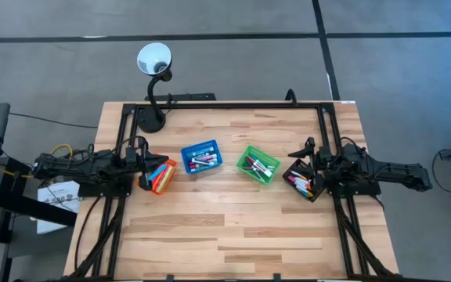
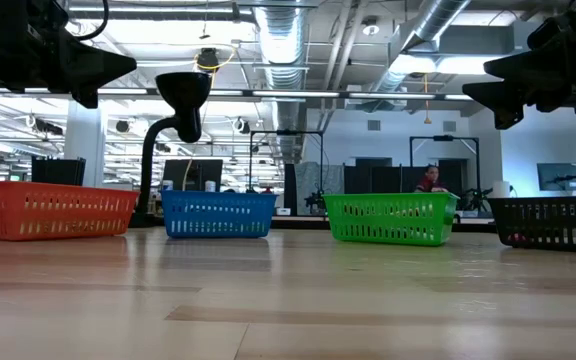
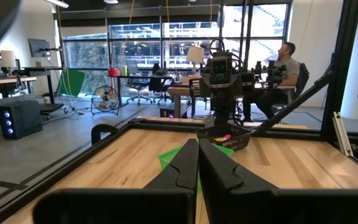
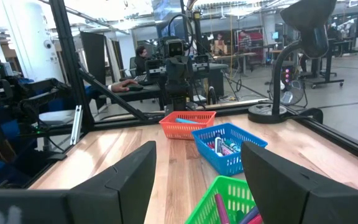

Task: Pick & Place Markers
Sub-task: Return to Home Position

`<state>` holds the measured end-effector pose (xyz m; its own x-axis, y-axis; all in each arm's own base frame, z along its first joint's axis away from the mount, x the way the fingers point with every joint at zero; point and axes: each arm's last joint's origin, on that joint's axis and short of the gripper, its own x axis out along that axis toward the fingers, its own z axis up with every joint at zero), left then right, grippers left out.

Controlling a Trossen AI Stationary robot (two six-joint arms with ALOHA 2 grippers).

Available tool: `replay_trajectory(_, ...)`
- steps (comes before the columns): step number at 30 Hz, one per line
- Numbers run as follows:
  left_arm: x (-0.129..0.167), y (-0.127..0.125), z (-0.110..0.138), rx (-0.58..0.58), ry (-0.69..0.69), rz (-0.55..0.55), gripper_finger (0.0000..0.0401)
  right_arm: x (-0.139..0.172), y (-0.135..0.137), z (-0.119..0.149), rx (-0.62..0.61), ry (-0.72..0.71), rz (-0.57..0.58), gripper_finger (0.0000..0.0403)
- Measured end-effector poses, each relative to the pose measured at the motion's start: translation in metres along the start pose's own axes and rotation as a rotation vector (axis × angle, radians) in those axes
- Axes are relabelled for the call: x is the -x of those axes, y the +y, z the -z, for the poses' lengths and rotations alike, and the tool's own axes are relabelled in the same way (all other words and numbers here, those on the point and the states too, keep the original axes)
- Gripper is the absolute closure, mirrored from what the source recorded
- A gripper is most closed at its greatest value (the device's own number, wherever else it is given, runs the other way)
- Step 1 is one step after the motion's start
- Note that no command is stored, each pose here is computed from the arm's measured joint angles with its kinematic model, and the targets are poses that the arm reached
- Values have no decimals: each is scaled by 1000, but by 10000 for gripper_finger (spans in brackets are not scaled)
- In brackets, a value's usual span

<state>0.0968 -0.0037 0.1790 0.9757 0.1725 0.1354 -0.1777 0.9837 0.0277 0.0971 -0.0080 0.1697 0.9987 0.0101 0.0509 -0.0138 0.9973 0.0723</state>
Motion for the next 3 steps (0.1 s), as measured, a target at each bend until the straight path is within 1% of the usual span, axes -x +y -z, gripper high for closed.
replay_trajectory(3,0,0,0,0,0,0,391,0,0,0,0,0,0,178)
